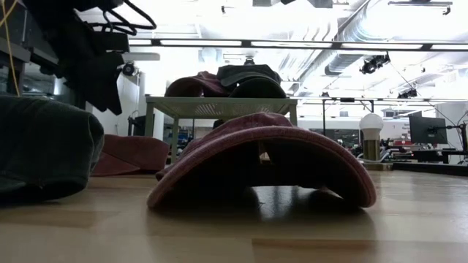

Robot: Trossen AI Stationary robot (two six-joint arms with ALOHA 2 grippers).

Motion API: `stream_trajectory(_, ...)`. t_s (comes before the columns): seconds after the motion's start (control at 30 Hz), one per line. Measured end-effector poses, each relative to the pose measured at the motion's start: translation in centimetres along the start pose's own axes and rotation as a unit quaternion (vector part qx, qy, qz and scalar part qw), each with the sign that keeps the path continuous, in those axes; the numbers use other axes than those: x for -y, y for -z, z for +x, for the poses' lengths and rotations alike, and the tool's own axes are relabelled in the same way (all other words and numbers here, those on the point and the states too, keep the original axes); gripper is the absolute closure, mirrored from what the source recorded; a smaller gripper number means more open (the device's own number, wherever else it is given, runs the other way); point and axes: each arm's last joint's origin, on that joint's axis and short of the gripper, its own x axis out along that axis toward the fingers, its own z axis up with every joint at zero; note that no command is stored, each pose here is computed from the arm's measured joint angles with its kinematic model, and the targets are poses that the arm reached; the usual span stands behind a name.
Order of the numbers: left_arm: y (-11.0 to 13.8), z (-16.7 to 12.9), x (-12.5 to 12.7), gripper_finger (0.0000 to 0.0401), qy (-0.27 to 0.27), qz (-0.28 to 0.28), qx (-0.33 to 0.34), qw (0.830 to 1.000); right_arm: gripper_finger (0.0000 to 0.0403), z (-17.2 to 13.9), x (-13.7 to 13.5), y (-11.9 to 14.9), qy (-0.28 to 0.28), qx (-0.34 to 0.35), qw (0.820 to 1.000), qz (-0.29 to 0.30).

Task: Pick & Place hat
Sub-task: Stack the top red cap on the red cap on the shelf

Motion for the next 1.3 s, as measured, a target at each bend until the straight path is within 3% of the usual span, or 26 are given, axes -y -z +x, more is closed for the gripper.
stream_trajectory(0.27, 1.4, 1.6, 0.2, 0.0075, -0.038, 0.013, -0.036, 0.999, 0.0247, 0.0, 0.1, 0.3, 0.002, -0.014, 1.0, 0.01)
stream_trajectory(0.5, 1.6, 3.3, -0.7, 0.0075, -0.068, -0.031, -0.066, 0.995, 0.0247, -0.4, 0.0, 1.5, 0.031, -0.06, 0.997, 0.029)
stream_trajectory(0.8, 0.8, 3.9, 0.0, 0.0075, -0.009, -0.05, -0.081, 0.995, 0.0247, -1.7, -1.9, 3.0, 0.048, -0.069, 0.996, 0.026)
stream_trajectory(1.17, 2.7, 5.1, -0.3, 0.0076, 0.015, -0.041, -0.13, 0.991, 0.0247, -3.6, -4.4, 4.3, 0.061, -0.035, 0.997, 0.021)
stream_trajectory(1.3, 2.8, 5.1, -0.4, 0.0097, 0.014, -0.039, -0.134, 0.99, 0.0247, -4.0, -4.8, 4.6, 0.064, -0.024, 0.997, 0.023)
